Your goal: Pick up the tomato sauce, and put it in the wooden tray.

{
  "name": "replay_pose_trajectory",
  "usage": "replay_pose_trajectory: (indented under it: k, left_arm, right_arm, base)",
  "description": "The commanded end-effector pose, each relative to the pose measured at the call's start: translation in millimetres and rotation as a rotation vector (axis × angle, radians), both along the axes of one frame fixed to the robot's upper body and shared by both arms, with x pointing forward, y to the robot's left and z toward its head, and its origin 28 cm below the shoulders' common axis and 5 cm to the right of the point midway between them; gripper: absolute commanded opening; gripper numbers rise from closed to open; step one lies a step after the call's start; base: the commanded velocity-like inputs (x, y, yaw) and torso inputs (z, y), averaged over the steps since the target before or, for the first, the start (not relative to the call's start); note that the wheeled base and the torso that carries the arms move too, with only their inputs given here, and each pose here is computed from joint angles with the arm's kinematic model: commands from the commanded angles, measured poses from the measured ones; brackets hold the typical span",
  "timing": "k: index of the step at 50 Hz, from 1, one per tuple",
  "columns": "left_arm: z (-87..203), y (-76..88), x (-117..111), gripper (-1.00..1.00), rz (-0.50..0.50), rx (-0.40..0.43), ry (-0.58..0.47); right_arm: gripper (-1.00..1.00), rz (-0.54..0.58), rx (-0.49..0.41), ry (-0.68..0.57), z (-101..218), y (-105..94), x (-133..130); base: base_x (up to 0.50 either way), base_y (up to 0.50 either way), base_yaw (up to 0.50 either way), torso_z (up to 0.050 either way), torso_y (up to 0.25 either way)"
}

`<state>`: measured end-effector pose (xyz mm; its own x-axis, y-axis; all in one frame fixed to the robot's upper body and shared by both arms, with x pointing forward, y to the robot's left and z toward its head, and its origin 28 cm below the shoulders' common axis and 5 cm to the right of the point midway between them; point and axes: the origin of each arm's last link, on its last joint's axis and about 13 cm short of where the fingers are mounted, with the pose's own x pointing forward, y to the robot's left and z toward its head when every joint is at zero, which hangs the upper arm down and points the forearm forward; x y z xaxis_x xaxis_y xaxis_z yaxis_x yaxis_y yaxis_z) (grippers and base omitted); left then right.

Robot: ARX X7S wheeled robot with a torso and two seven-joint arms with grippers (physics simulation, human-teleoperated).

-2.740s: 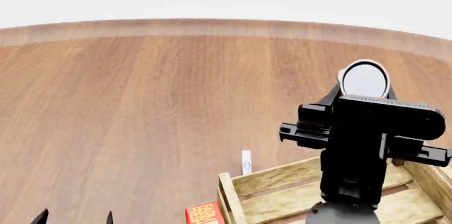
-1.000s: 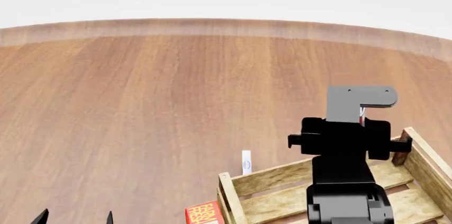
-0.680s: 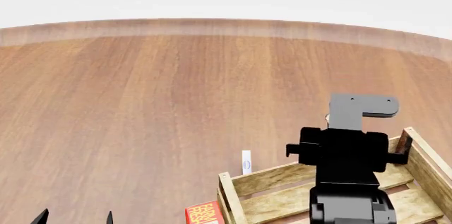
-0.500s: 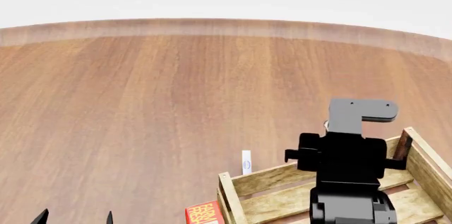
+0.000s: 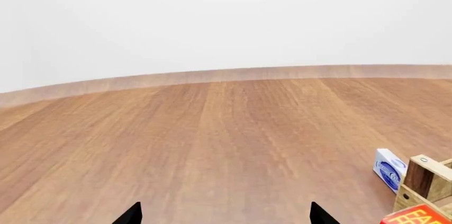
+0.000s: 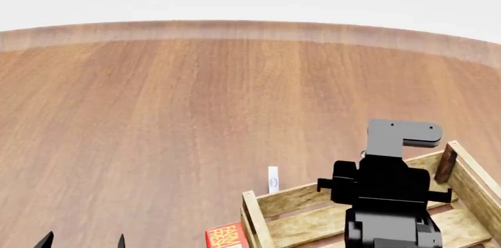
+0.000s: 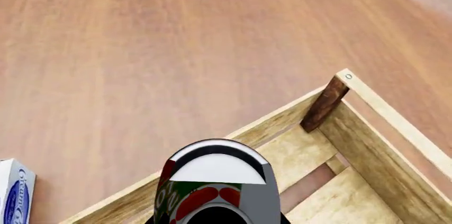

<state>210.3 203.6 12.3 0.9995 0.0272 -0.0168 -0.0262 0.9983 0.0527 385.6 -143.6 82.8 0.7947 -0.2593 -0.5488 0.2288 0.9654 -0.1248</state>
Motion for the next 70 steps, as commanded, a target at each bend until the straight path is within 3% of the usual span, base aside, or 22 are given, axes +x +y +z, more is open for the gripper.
replay_pose_trajectory:
  k: [1, 14, 70]
  left_arm:
    - [1.9, -1.3, -0.8, 1.0, -0.009, -0.007, -0.006]
    - [2.2, -1.2, -1.1, 1.0, -0.009, -0.007, -0.007]
    - [0.3, -0.4, -0.1, 1.0, -0.009, -0.005, -0.009]
  right_arm:
    - [-1.0, -0.002, 0.004, 0.049, 0.0, 0.0, -2.0]
    - [-1.0, 0.001, -0.003, 0.107, -0.6, 0.7, -4.6]
    - [-1.0, 0.013, 0.015, 0.139, -0.6, 0.5, -6.1]
  base:
    - [0.0, 0.0, 0.0, 0.0, 0.0]
    - [0.0, 0.0, 0.0, 0.0, 0.001]
    - [0.0, 0.0, 0.0, 0.0, 0.0]
